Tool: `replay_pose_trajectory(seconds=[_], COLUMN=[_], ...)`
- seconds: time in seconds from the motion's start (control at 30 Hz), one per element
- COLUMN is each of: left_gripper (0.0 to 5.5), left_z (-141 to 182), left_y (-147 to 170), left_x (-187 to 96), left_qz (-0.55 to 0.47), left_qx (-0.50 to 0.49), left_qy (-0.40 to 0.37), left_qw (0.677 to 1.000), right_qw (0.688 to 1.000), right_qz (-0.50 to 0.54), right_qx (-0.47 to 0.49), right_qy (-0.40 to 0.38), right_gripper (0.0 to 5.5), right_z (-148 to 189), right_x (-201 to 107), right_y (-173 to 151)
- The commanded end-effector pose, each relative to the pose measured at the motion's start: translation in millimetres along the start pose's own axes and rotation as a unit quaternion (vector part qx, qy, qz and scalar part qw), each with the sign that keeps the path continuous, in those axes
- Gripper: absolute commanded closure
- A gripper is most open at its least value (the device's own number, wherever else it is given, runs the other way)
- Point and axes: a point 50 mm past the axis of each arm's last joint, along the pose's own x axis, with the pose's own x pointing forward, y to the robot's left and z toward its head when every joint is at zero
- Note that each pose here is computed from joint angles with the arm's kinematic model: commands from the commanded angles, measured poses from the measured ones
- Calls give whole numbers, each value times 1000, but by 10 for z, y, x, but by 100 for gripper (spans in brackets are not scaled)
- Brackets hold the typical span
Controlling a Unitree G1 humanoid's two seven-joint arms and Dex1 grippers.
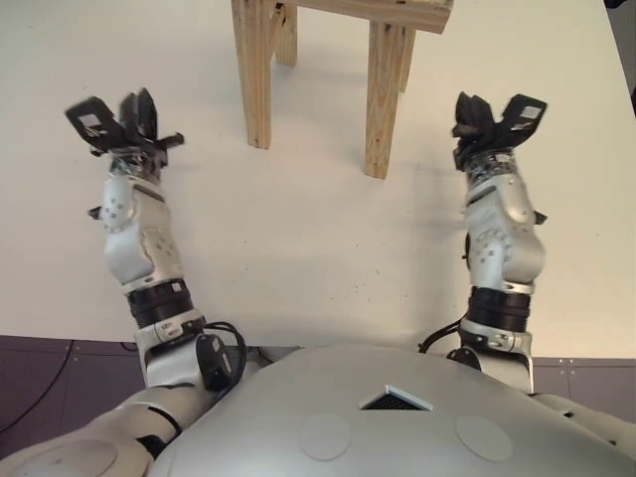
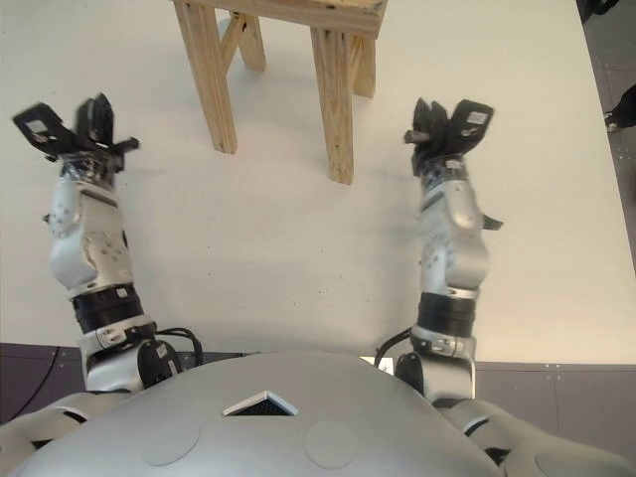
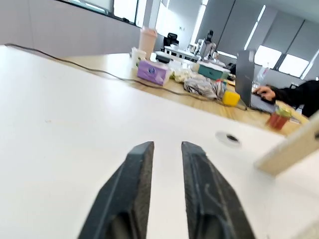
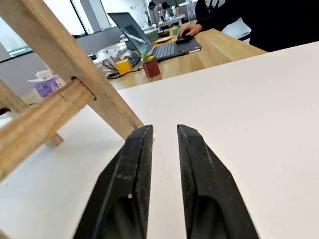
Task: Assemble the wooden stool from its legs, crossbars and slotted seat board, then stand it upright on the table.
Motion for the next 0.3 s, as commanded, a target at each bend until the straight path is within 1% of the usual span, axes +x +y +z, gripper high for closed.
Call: replay_pose_trajectory(seconds=[0.03,0.07,0.1,0.2,0.3], left_gripper=[528,546,549,549,549], left_z=[-78,-104,-130,-203,-259], left_y=[-334,-402,-459,-523,-511], left_x=[-65,-75,-85,-116,-175], left_qz=[-42,-49,-52,-48,-23], left_qx=[11,10,9,10,-5], left_qy=[-11,-12,-13,-17,-21], left_qw=[999,999,999,999,999], right_qw=[999,999,999,999,998], right_qz=[-30,-32,-34,-26,8], right_qx=[-19,-24,-25,-33,-58], right_qy=[-26,-27,-28,-25,-34], right_gripper=[525,545,549,549,549], right_z=[46,54,63,79,171], right_x=[4,30,57,132,175], right_y=[-56,-86,-120,-153,-122])
